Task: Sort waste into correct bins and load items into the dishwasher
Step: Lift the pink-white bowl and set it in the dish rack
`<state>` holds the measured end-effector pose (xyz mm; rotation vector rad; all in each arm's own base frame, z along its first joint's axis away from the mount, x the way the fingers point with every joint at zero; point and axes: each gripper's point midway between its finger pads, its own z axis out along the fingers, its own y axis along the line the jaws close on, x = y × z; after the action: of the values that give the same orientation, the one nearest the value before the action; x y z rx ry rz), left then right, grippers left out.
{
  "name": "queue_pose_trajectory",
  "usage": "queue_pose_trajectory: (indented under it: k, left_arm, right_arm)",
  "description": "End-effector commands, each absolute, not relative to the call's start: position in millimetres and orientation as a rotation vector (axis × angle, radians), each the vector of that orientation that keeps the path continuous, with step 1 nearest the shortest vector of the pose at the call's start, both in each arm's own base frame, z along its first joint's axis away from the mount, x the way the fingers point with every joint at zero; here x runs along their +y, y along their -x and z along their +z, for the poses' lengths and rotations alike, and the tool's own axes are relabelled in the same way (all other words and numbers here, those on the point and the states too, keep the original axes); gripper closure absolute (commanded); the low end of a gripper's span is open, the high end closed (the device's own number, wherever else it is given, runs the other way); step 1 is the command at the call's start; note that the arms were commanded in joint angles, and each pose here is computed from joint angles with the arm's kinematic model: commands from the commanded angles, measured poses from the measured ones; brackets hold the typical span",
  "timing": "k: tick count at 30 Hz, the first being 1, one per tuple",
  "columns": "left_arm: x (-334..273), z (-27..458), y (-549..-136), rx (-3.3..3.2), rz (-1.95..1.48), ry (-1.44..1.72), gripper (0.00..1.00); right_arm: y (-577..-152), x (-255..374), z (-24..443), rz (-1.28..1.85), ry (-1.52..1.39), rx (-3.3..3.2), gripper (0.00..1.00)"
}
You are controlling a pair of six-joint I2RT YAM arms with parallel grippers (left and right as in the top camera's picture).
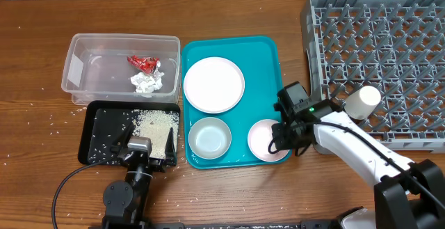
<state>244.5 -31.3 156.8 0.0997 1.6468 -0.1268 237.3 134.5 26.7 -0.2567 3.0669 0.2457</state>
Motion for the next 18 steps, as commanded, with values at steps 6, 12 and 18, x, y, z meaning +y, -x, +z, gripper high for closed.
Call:
queue_pose_trajectory:
  k: [6, 12, 18]
  left_arm:
    - [-32.1, 157.2, -244.0, 1.639, -0.121, -0.118, 0.0]
    - [-32.1, 157.2, -244.0, 1.639, -0.121, -0.118, 0.0]
    - [-32.1, 157.2, -244.0, 1.639, -0.121, -0.118, 0.0]
  right_arm:
    - [-255.1, 140.6, 56.6, 0.256, 0.262, 2.997, 0.8]
    - [-270.4, 137.4, 103.2, 0.239, 0.26, 2.887, 0.48]
    - [-264.3, 123.0, 84.3, 0.179, 0.223, 2.943, 0.46]
